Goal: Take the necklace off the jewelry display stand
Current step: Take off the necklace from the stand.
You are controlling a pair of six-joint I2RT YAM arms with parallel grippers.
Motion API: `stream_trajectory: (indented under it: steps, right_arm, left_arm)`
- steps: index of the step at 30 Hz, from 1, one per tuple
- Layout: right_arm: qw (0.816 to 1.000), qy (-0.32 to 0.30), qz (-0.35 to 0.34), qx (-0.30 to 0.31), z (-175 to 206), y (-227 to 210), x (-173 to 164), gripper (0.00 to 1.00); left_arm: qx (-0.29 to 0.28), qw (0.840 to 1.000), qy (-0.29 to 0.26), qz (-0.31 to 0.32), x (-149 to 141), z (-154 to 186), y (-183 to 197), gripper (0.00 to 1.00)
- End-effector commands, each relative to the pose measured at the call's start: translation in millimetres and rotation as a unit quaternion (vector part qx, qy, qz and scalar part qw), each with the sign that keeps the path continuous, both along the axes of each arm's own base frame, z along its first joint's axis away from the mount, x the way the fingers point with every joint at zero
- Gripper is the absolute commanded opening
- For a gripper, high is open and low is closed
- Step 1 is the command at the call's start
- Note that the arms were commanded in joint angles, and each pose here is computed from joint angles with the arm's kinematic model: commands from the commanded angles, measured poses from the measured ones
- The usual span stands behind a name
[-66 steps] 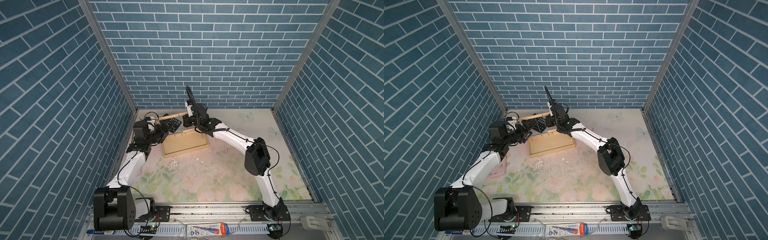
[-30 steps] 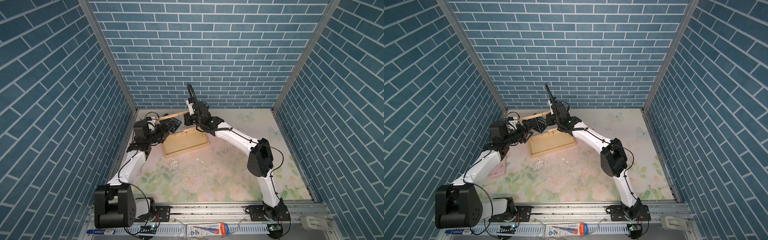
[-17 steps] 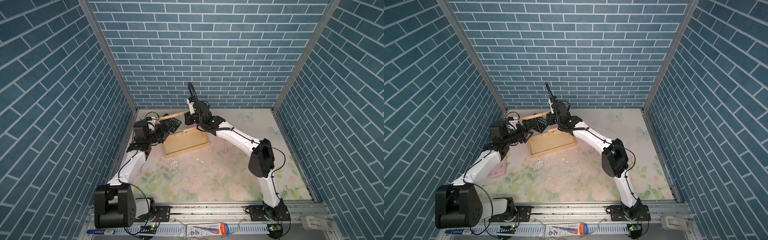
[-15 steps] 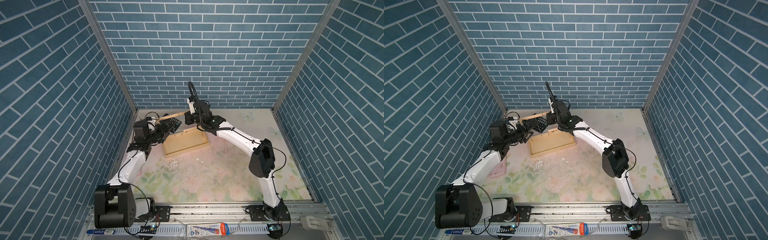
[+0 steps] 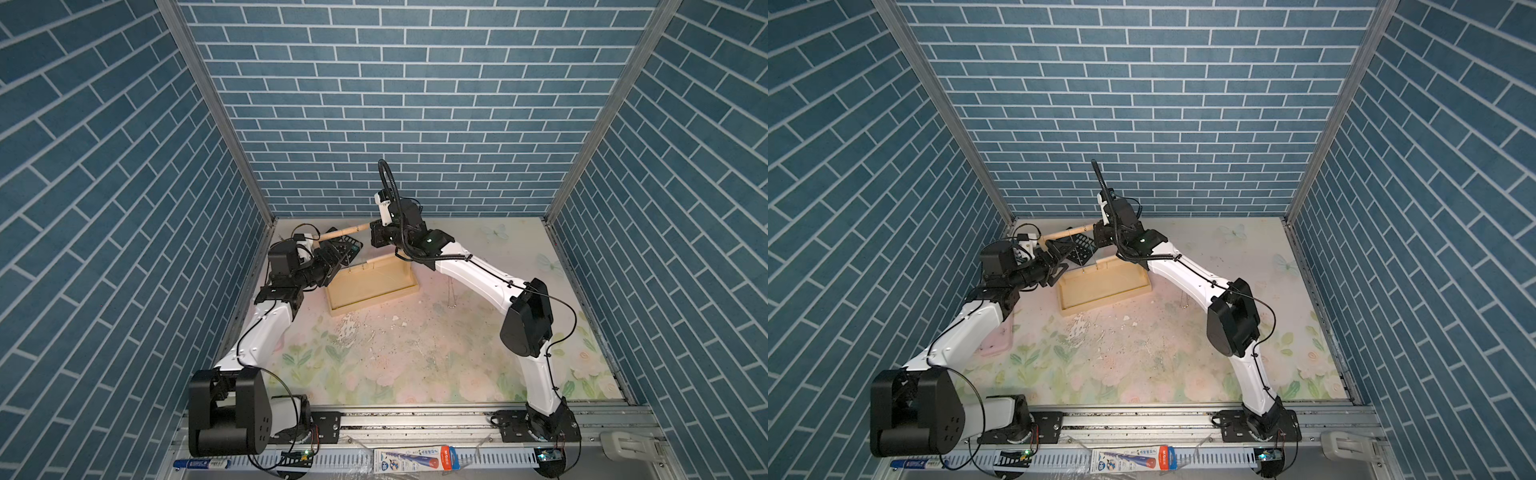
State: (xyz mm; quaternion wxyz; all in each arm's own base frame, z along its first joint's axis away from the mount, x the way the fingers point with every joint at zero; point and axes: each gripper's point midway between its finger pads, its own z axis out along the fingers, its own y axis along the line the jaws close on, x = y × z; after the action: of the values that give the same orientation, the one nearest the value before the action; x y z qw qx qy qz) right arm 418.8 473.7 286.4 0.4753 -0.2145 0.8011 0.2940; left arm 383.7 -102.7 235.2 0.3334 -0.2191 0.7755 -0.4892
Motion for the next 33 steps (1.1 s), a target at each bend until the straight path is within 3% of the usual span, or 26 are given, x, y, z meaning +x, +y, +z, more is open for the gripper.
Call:
stream_trajectory:
  steps: [1, 33]
  right_arm:
    - [0.999, -0.041, -0.006, 0.02, 48.9, -9.5, -3.5, 0.0]
    - [0.997, -0.064, -0.042, 0.025, 72.7, -47.7, 12.9, 0.0]
  left_arm:
    - [0.002, 1.0, -0.012, -0.015, 0.4, 2.5, -6.4, 0.99]
    - [0.01, 0.999, -0.018, -0.047, -4.3, 4.3, -25.0, 0.99]
